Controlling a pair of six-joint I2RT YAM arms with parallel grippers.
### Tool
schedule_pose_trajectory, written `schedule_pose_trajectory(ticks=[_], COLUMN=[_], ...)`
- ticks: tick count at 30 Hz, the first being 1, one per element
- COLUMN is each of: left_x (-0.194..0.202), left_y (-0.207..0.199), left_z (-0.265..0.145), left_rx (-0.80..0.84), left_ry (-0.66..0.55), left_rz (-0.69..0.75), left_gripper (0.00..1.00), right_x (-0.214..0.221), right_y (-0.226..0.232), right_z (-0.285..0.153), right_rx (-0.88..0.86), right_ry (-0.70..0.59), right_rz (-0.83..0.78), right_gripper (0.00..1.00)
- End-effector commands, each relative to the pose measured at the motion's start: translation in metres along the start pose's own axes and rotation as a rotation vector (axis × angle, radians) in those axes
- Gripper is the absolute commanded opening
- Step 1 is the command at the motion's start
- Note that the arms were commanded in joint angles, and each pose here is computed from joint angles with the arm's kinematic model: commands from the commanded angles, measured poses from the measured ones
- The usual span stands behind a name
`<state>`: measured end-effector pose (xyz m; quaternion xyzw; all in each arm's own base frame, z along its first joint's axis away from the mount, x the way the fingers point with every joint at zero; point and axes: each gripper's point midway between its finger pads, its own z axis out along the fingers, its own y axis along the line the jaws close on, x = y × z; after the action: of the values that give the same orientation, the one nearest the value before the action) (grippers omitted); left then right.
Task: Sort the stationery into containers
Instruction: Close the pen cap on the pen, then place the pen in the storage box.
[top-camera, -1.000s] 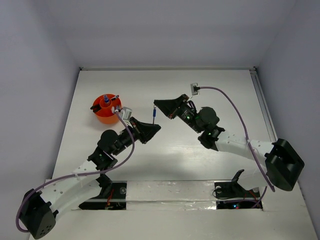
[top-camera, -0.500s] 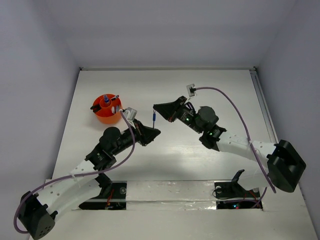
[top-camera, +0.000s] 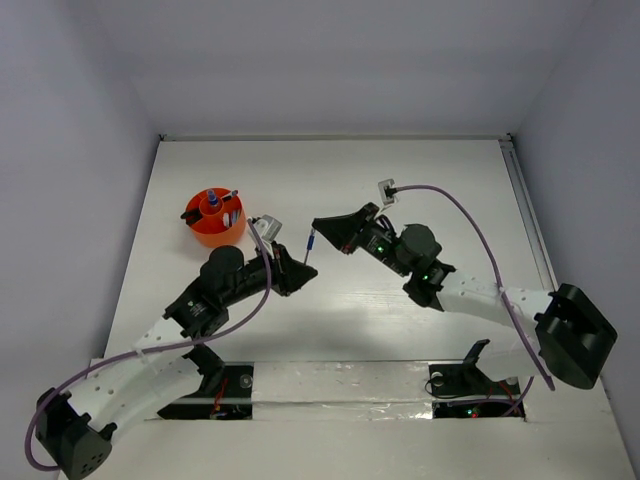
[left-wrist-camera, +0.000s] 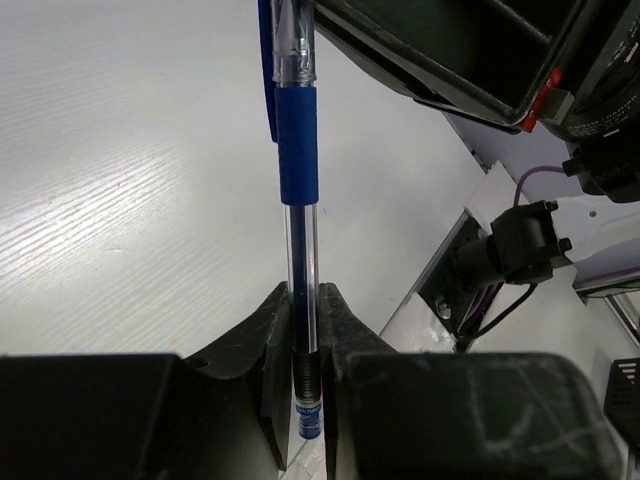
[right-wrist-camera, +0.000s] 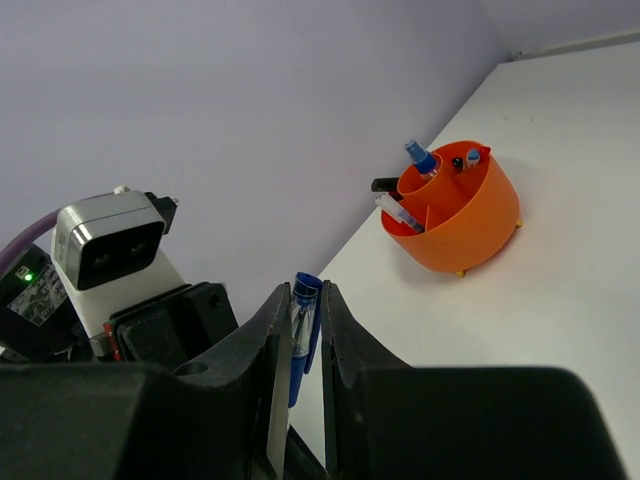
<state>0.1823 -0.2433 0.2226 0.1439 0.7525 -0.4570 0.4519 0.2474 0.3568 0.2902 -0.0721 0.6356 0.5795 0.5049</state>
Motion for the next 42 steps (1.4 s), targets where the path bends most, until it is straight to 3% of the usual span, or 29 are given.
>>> schedule_pose_trajectory(ticks=[1, 7, 11, 13, 18, 20, 23, 24, 30, 37, 42], left_x=[-0.166, -0.156, -0.128, -0.107, -0.069, -0.068, -0.067, -0.064, -0.081, -0.134, -0.147], left_y=[-0.078, -0.077, -0.068, -0.058, -0.039, -0.041, -0.043, -0.041, -0.042, -0.029, -0.014], left_z=[-0.036, -0.034, -0.026, -0.023, -0.030, -0.041, -0.056, -0.060, -0.102, -0.163, -0.185], left_rx=[0.185, 0.199, 0.197, 0.175, 0.112, 0.111, 0.091, 0.071, -0.025, -0.196, -0.307], left_ry=[-0.564, -0.530, -0.426, -0.352, -0.239, -0.251, -0.245, -0.229, -0.301, -0.648, -0.746], left_rz=[0.152, 0.138, 0.132, 0.121, 0.105, 0.112, 0.121, 0.128, 0.179, 0.175, 0.187], left_gripper=[0.00, 0.00, 0.00, 0.08, 0.57, 0.70, 0.78, 0.99, 0.99, 0.99, 0.99], right_x=[0.154, 0.132, 0.102, 0.077, 0.027, 0.007, -0.013, -0.019, -0.026, -0.031, -0.027], right_y=[-0.004, 0.006, 0.022, 0.026, 0.030, 0.035, 0.032, 0.032, 0.023, 0.024, 0.037], right_z=[-0.060, -0.049, -0.027, -0.011, 0.023, 0.039, 0.057, 0.068, 0.099, 0.149, 0.201], right_rx=[-0.027, -0.026, -0.039, -0.037, -0.031, -0.054, -0.060, -0.070, -0.091, -0.172, -0.255], right_ry=[0.573, 0.489, 0.399, 0.334, 0.207, 0.161, 0.116, 0.108, 0.093, 0.052, 0.041], right_rz=[0.089, 0.091, 0.079, 0.073, 0.052, 0.052, 0.044, 0.040, 0.026, -0.019, -0.075], right_gripper=[0.00, 0.00, 0.00, 0.00, 0.00, 0.00, 0.00, 0.00, 0.00, 0.00, 0.00])
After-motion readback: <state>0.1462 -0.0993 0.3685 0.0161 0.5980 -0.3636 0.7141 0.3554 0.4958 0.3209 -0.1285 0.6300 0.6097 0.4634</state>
